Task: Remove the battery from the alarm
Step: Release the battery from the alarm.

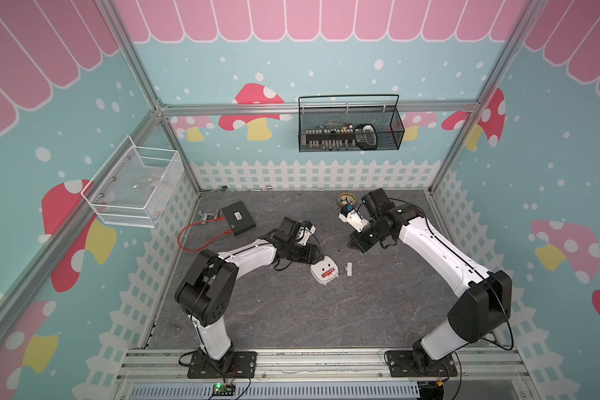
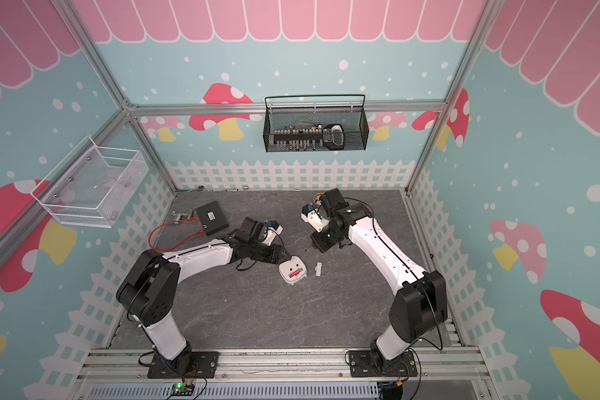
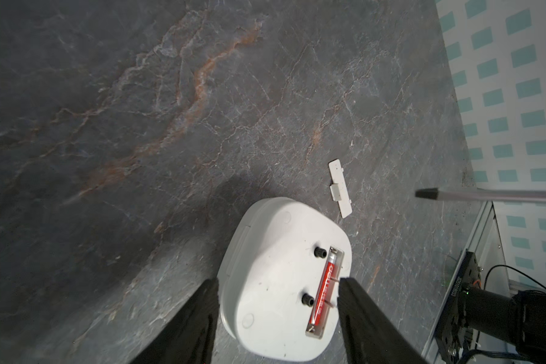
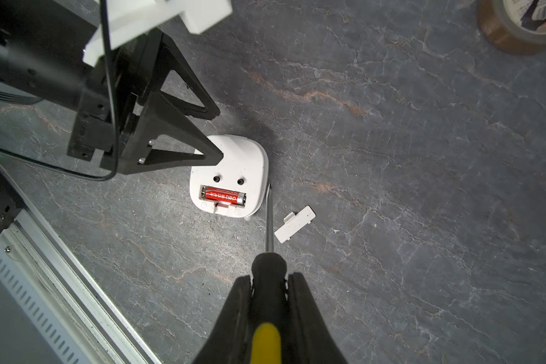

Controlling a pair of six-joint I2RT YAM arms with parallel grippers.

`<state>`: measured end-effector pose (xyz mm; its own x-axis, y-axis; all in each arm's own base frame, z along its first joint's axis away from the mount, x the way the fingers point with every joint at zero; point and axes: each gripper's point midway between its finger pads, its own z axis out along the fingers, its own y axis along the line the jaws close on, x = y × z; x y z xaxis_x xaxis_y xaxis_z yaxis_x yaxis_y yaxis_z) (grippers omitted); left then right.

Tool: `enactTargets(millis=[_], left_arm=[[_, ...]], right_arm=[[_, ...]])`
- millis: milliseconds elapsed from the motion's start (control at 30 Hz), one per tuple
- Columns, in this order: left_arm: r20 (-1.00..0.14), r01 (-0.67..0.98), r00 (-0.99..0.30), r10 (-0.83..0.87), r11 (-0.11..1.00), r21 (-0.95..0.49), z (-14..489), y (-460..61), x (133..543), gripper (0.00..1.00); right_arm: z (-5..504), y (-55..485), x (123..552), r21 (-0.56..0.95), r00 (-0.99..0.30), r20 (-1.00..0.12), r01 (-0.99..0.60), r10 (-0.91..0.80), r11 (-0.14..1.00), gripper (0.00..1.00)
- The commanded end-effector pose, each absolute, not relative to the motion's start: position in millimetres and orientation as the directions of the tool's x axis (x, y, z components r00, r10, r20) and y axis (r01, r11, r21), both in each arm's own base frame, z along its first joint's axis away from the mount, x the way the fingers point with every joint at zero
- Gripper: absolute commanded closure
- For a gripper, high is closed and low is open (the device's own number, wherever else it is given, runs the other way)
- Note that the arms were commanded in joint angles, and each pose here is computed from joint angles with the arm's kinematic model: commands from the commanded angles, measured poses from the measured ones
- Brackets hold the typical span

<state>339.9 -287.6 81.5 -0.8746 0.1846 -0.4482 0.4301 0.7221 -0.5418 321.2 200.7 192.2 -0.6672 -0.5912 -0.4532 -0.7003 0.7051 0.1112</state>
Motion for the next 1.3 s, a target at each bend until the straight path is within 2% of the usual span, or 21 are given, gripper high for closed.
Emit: enactTargets(millis=[0, 433, 667, 833, 1267], left_arm=[[-0.424, 0.427, -0.88, 0.216, 0.751, -0.504, 69, -280, 330, 0.35], [-0.376, 0.409, -0.895, 0.241, 0.781, -0.472, 47, -274, 319, 0.35], [-0.354, 0.409, -0.899, 0.258, 0.784, -0.466, 37, -275, 314, 0.39], [-0.34, 0.401, -0.904, 0.261, 0.795, -0.456, 30, -273, 314, 0.43], [-0.313, 0.395, -0.909, 0.275, 0.808, -0.438, 20, -271, 311, 0.44]], right_arm=[[189, 207, 321, 0.125, -0.645, -0.45, -0.73, -0.618, 0.672, 1.0], [164, 213, 299, 0.212, -0.648, -0.428, -0.75, -0.63, 0.627, 1.0], [164, 216, 296, 0.237, -0.65, -0.422, -0.752, -0.632, 0.615, 1.0], [161, 215, 293, 0.241, -0.66, -0.407, -0.744, -0.631, 0.623, 1.0], [154, 205, 285, 0.218, -0.684, -0.361, -0.722, -0.633, 0.656, 1.0]])
